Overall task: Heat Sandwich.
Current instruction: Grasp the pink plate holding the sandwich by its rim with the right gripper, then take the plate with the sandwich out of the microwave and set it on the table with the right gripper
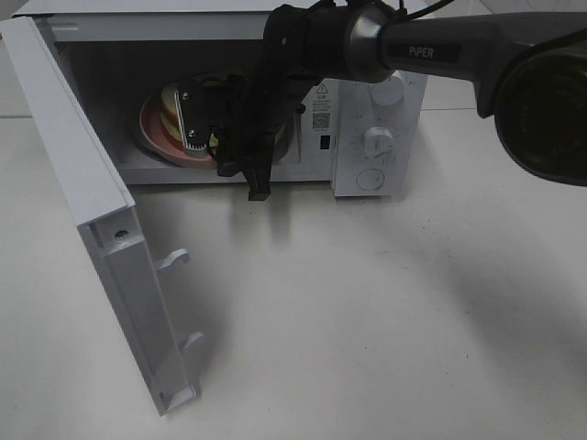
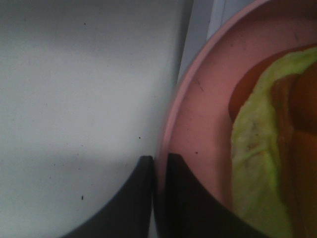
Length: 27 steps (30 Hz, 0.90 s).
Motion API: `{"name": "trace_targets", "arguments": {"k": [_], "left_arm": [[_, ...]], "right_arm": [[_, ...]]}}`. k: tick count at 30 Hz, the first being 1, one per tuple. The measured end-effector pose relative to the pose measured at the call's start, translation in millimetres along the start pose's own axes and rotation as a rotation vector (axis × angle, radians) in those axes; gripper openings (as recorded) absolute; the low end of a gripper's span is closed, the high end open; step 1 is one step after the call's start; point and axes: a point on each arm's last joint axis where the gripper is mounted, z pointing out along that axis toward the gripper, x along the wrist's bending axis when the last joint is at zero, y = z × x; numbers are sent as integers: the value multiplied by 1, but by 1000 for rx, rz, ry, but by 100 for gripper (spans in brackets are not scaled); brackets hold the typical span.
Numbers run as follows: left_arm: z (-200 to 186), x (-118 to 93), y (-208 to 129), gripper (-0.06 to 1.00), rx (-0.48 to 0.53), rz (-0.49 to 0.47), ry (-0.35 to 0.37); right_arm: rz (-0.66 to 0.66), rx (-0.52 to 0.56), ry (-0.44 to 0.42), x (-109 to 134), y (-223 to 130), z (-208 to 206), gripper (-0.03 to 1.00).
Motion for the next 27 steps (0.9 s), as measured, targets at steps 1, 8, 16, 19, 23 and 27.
{"name": "trace_targets", "arguments": {"k": [1,8,16,19,23,27], "left_arm": [[0,0,0,97,0,0,0],[0,0,0,97,0,0,0],[0,0,0,97,0,0,0],[0,0,0,97,0,0,0],[0,0,0,97,0,0,0],[0,0,0,97,0,0,0]], "right_arm": [[-2,1,0,0,0,0,5],[-10,6,-4,-1,-1,-1,4],[-33,30,3,-1,-3,-2,3],[-43,37,12,-1,-3,-4,3],[-61,43,49,1,-1,-12,3],[-69,44,66,1,0,-18,3]]}}
